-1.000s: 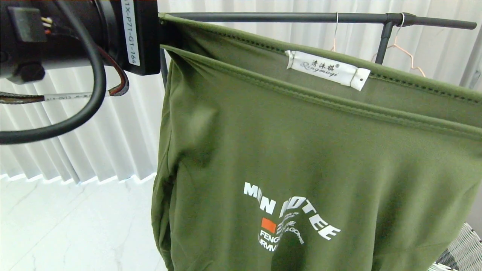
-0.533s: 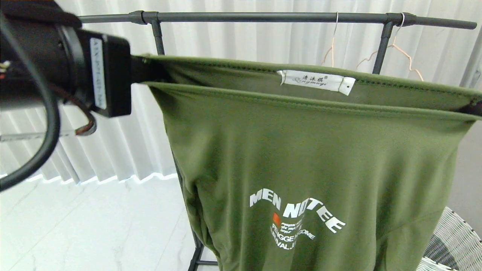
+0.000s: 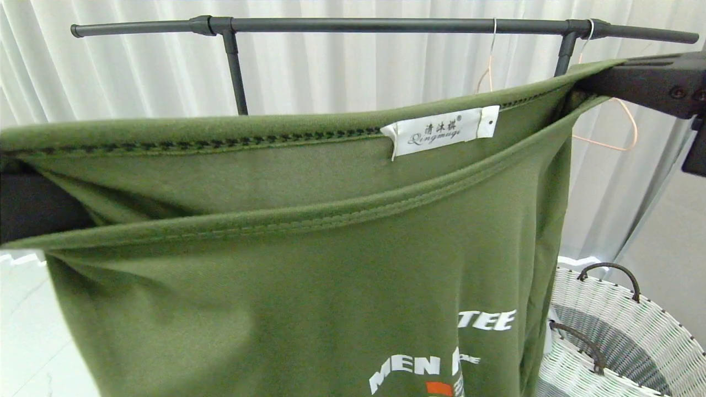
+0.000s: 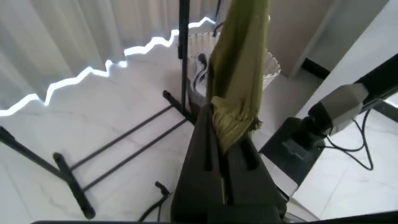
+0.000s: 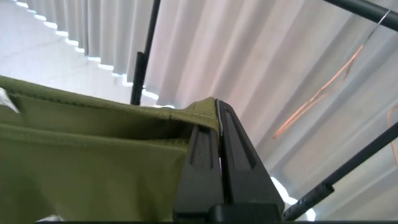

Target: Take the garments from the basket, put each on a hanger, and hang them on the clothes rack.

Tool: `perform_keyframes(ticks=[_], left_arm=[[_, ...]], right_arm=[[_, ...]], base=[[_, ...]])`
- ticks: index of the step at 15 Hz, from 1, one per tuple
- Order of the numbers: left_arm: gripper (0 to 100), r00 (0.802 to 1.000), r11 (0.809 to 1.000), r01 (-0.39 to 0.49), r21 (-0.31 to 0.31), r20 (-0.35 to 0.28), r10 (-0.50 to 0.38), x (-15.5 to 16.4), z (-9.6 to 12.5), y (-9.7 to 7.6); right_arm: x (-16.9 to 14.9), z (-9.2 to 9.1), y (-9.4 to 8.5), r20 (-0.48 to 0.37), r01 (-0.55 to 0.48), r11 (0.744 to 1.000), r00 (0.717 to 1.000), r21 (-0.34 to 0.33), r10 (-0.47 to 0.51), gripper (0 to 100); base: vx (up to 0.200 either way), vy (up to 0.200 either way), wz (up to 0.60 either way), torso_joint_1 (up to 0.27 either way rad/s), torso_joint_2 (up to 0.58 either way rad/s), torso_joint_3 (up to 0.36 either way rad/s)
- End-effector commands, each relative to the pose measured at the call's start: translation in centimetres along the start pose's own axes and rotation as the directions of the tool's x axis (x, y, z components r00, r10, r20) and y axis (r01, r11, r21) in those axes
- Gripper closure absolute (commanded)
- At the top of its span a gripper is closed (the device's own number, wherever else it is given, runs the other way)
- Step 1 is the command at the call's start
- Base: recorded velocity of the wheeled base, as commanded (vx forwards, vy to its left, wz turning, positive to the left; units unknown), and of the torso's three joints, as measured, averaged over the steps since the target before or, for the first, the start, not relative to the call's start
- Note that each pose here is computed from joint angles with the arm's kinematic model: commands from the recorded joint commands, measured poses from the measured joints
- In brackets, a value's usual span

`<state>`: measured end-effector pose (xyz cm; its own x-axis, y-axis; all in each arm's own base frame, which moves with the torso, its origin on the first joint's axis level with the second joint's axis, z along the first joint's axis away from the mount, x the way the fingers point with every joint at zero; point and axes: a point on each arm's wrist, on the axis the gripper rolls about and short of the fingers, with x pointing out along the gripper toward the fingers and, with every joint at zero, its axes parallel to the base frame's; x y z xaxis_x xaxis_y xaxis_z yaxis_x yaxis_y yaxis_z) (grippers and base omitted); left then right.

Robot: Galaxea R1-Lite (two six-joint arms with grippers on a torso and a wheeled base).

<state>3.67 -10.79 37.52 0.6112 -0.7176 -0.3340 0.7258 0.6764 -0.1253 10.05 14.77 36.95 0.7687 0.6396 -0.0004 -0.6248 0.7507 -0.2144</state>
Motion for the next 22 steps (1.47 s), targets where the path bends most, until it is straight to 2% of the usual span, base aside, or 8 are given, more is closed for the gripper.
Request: perform_keyframes(ticks=[1,5,7,9,11,14,16,22], left_arm=[[100,0.999,1.000,0.023,0.016,0.022,-0.023,-0.8,0.2,0.1],[100,1.000,0.995,-0.010,0.095,0.015,0.009,-0.6,-0.1,0.2],[100,0.998,0.992,-0.066,0.106,0.011,0.065,0.2,-0.1,0.0],[100,0.981,0.979,-0.187,0.077,0.063,0.182,0.8,1.8,0.7],[100,0.961,0.960,-0.272,0.074,0.069,0.267,1.9,2.8,1.5],[100,0.961,0.955,-0.274,0.111,-0.003,0.276,3.4,1.3,1.5],[100,0.955,0.950,-0.286,0.127,-0.040,0.293,3.8,0.2,1.7],[100,0.956,0.950,-0.289,0.115,-0.018,0.293,3.7,0.9,1.7]], right_arm=[[-0.3,-0.3,-0.1,-0.009,0.002,1.000,1.000,-0.003,-0.002,100],[-1.3,-1.0,-0.3,-0.055,0.024,0.999,0.998,-0.021,-0.025,100],[-1.6,-0.9,-0.5,-0.048,0.033,0.999,0.998,-0.018,-0.034,100],[-2.1,-0.7,-0.7,-0.051,0.034,0.999,0.998,-0.019,-0.035,100],[-2.6,-0.4,-1.1,-0.098,0.032,0.999,0.995,-0.025,-0.034,100],[-4.1,-2.2,-1.4,-0.239,0.022,1.000,0.971,0.000,-0.021,100],[-4.1,-2.1,-1.4,-0.230,0.026,0.999,0.973,0.021,-0.021,100],[-3.5,-2.9,-1.0,-0.263,0.018,1.000,0.965,0.011,-0.015,100]], base=[[0.000,0.000,0.00,0.000,0.00,0.000],[0.000,0.000,0.00,0.000,0.00,0.000],[0.000,0.000,0.00,0.000,0.00,0.000],[0.000,0.000,0.00,0.000,0.00,0.000],[0.000,0.000,0.00,0.000,0.00,0.000],[0.000,0.000,0.00,0.000,0.00,0.000],[0.000,0.000,0.00,0.000,0.00,0.000],[0.000,0.000,0.00,0.000,0.00,0.000]])
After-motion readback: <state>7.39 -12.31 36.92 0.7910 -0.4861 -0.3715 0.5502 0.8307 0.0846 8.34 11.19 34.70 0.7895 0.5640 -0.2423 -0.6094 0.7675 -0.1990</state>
